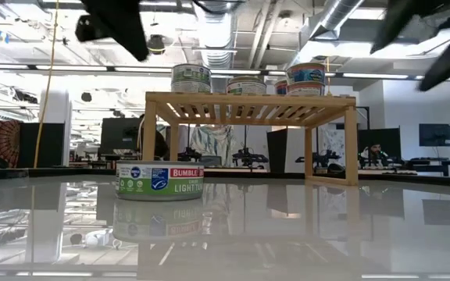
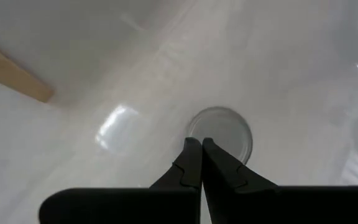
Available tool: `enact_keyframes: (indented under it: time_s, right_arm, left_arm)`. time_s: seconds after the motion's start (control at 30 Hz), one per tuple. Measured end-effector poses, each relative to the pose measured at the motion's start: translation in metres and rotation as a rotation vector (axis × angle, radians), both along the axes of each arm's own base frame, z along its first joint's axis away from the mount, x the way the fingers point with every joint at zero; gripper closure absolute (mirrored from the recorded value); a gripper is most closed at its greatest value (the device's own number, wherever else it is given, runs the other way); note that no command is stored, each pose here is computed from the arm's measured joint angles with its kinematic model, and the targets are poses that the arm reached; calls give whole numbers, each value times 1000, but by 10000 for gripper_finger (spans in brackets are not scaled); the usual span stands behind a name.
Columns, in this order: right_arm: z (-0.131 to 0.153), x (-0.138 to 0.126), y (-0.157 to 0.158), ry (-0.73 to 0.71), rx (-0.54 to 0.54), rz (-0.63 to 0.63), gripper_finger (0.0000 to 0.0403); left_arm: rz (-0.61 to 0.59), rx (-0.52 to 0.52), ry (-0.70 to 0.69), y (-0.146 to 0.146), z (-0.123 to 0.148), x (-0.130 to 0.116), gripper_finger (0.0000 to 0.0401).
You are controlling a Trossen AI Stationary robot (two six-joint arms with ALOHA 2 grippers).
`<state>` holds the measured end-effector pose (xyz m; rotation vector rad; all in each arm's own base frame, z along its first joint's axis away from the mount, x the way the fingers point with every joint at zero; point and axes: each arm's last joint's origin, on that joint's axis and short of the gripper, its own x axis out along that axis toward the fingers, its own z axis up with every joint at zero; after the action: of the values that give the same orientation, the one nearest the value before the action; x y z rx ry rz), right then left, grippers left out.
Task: Stack canned seafood by type on shelf
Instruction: Stack the green tuna can on top of the other green tuna can on the shelf
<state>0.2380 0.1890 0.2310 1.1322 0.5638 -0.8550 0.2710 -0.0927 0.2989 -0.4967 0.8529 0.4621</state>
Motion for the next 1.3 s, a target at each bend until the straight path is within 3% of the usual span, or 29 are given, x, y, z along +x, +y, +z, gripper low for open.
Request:
enact_keyframes:
  time_s: [0.17,0.4,0.57,0.77,0.93,1.03,1.17,1.3]
  right_arm:
    - [-23,29,7,-80,-9,-12,122]
    - [-51,79,6,-214,13,22,122]
    - [-59,115,-9,-282,9,69,122]
    - [-55,145,-32,-171,25,97,122]
    - [-55,153,-48,-109,33,89,122]
    - [-66,158,-53,-69,89,109,125]
    - [-85,167,-52,-81,117,116,149]
    - [-85,169,-51,-103,121,125,192]
  left_arm:
    - [-25,24,8,3,-10,-30,401]
    - [17,-67,-64,5,-62,-60,401]
    - [43,-137,-148,7,-93,-63,401]
    - [10,-211,-183,3,-113,-60,401]
    - [26,-215,-155,1,-123,-56,401]
    - [33,-240,-155,-1,-126,-52,401]
    - [36,-259,-159,-2,-127,-51,401]
    - [28,-260,-168,-3,-126,-51,401]
